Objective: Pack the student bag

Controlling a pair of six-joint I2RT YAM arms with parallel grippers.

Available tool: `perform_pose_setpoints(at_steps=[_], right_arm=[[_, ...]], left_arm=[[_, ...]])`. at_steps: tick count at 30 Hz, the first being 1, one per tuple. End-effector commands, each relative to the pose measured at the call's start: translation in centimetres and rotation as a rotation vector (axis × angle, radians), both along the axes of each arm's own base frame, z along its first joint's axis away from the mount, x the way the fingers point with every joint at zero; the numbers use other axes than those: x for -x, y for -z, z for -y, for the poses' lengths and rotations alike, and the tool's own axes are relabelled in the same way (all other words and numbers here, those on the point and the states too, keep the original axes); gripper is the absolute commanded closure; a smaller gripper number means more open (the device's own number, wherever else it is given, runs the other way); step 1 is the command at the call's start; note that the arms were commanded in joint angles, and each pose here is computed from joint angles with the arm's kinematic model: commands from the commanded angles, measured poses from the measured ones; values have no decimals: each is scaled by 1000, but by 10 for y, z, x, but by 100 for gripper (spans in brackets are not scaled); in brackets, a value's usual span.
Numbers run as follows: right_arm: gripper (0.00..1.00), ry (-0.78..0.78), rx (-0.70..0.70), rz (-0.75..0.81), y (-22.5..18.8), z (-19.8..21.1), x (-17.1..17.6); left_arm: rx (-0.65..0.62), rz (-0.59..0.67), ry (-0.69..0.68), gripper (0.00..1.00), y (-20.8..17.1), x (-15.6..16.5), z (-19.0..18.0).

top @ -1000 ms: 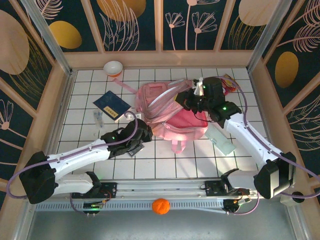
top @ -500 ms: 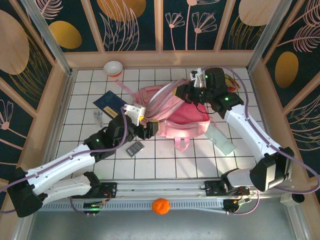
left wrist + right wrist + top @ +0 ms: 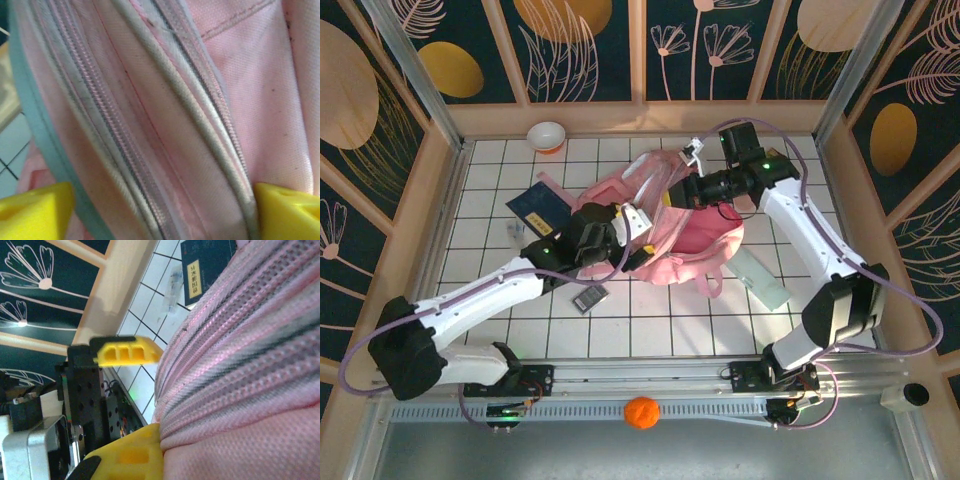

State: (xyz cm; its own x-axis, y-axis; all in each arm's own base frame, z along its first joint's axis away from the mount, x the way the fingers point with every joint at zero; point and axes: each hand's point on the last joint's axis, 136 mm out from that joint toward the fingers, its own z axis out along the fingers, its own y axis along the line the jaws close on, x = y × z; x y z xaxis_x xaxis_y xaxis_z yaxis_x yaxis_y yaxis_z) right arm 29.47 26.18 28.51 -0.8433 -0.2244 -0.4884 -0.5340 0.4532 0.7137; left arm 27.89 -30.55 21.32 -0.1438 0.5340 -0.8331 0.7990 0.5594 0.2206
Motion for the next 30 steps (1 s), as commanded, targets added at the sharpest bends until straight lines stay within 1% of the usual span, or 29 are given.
perform_pose_setpoints(at_steps=[1, 2, 3, 4, 5, 6, 7, 8, 9, 10, 11, 14, 15, 16, 18, 21, 23, 25, 26, 28, 29, 30], right_arm=[[100, -136, -105, 102, -38, -7, 15], [100, -140, -104, 107, -38, -6, 14], [100, -135, -104, 109, -38, -3, 12], [100, -124, -106, 112, -38, 1, 8], [100, -109, -107, 116, -39, 5, 5], [100, -91, -102, 116, -38, 9, 1], [98, -57, -87, 121, -37, 15, -5], [89, -14, -64, 128, -34, 23, -12], [79, 30, -42, 138, -32, 31, -19], [67, 70, -26, 153, -31, 38, -25], [60, 127, -4, 176, -31, 48, -30], [49, 258, 21, 255, -37, 72, -39], [47, 304, 46, 274, -36, 81, -39], [46, 343, 71, 289, -36, 90, -39], [45, 443, 165, 327, -31, 111, -38], [45, 507, 231, 387, -30, 130, -21], [45, 566, 254, 426, -33, 142, -12], [42, 593, 239, 461, -36, 146, -2], [39, 581, 219, 464, -35, 144, 2], [39, 492, 160, 447, -33, 129, 12], [42, 447, 126, 427, -31, 121, 15], [47, 412, 90, 411, -32, 113, 17]], left_arm=[[61, 48, -26, 36, -16, -15, 9], [74, 49, -37, 43, -17, -18, 10], [85, 52, -42, 47, -19, -19, 11], [106, 60, -51, 55, -27, -21, 12], [132, 74, -66, 70, -40, -24, 13], [146, 78, -78, 81, -46, -25, 12], [160, 85, -80, 91, -53, -25, 11], [169, 85, -82, 97, -59, -24, 11], [179, 78, -88, 100, -64, -24, 10], [190, 72, -104, 100, -68, -25, 9], [211, 57, -123, 100, -72, -26, 8], [270, 10, -153, 100, -78, -27, 9], [291, -8, -167, 100, -80, -28, 9], [308, -20, -177, 100, -83, -29, 9], [333, -51, -189, 100, -85, -32, 11], [333, -91, -202, 100, -85, -35, 16], [314, -118, -197, 100, -78, -36, 20], [301, -140, -186, 100, -70, -35, 23], [297, -152, -179, 100, -66, -34, 24], [292, -168, -164, 100, -64, -31, 26], [282, -168, -155, 100, -63, -29, 26], [273, -165, -142, 100, -62, -27, 25]])
